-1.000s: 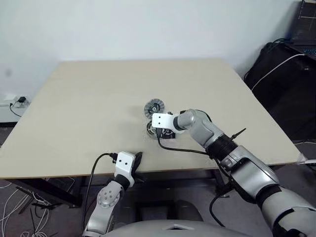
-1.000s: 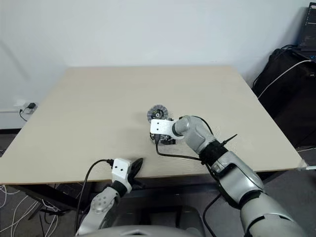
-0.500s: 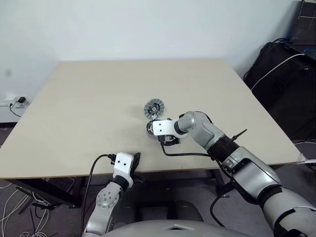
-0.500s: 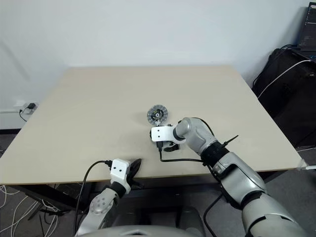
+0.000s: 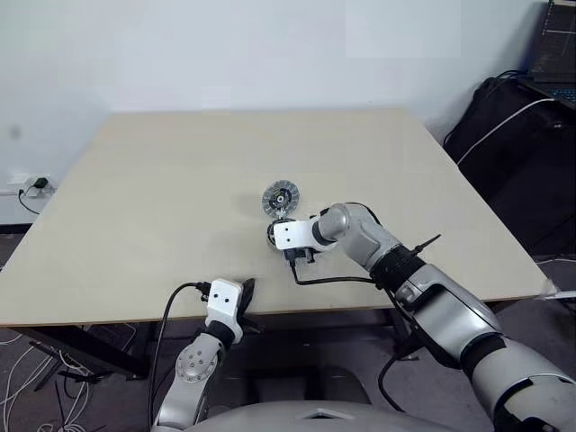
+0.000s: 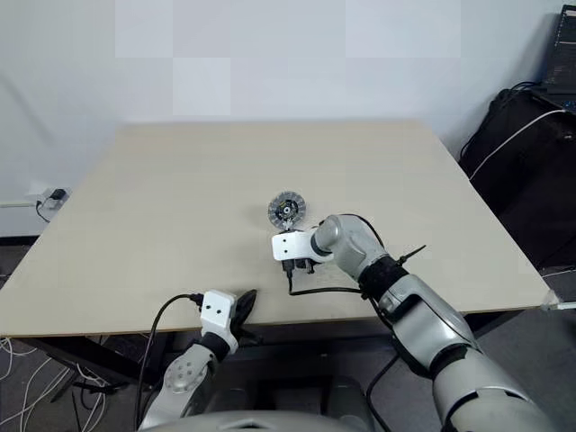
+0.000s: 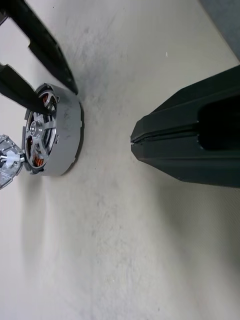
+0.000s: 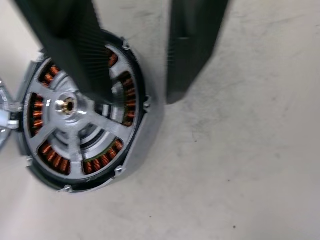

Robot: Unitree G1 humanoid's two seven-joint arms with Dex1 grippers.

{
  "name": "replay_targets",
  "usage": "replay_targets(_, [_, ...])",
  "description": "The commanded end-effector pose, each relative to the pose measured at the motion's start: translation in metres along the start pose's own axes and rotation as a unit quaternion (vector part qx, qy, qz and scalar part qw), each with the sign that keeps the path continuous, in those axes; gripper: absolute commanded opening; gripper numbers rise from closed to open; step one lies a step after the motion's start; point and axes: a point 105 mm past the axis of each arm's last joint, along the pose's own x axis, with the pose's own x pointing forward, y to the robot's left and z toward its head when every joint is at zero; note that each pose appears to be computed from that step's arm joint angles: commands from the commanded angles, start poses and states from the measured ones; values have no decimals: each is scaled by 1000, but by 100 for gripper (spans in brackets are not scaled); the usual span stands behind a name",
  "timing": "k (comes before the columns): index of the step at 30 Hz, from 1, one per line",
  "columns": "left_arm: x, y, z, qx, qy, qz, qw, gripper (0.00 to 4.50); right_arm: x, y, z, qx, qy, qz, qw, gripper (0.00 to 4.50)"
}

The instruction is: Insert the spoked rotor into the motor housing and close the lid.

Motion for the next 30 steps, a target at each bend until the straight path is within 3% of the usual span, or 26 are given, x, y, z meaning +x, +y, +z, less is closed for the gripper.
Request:
replay_targets(1, [3, -1, 14, -2, -32, 1, 999, 0, -3, -4, -2, 0, 4, -1, 1000, 58])
replay_targets(3, [4, -1, 14, -2, -32, 1, 999, 0, -4, -4, -4, 2, 6, -2, 1000, 11])
replay_targets(4, [4, -1, 14, -2, -33, 0, 999, 0, -4, -4, -4, 3, 6, -2, 1000, 9])
replay_targets(16, [5, 0, 13, -4, -32, -1, 999, 0, -18, -10, -4, 96, -29, -50, 994, 9])
replay_targets(30, [7, -4, 8, -9, -30, -11, 999, 0, -54, 27, 1, 254, -55, -69, 963, 9])
